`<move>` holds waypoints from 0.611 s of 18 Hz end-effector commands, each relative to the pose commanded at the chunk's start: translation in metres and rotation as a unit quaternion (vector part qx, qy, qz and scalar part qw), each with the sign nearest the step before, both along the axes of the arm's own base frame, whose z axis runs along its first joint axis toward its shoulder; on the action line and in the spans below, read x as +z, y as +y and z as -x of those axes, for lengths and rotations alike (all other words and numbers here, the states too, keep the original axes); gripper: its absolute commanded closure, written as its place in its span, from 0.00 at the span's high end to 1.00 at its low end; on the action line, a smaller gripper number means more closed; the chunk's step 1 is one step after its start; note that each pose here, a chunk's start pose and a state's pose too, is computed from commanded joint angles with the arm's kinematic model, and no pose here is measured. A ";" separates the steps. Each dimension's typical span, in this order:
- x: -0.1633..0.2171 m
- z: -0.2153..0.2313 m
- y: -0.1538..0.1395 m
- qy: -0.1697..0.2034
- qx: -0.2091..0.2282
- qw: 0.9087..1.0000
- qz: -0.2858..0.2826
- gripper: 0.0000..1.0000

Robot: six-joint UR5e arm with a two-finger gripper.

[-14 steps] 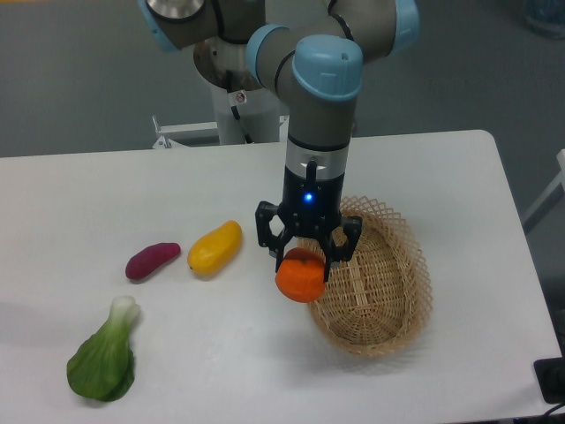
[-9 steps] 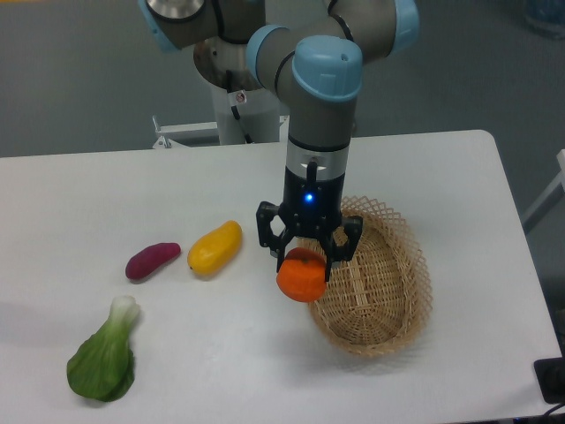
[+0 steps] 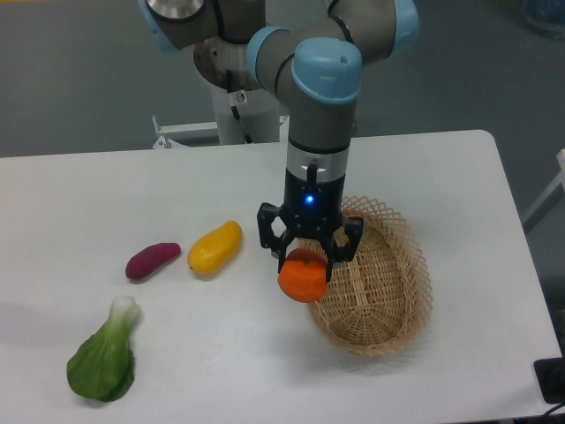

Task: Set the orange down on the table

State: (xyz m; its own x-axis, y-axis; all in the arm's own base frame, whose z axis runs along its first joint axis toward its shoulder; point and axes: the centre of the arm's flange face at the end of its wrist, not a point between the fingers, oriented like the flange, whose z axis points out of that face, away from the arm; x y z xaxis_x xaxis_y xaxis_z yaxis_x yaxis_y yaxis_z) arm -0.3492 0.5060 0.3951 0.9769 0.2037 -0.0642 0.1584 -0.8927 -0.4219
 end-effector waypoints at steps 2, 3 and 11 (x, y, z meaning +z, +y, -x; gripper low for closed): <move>-0.016 -0.014 0.017 0.012 -0.010 1.000 0.027 0.63; -0.031 -0.019 0.029 0.017 -0.004 0.999 0.050 0.63; -0.101 -0.040 0.073 -0.019 -0.004 0.996 0.091 0.63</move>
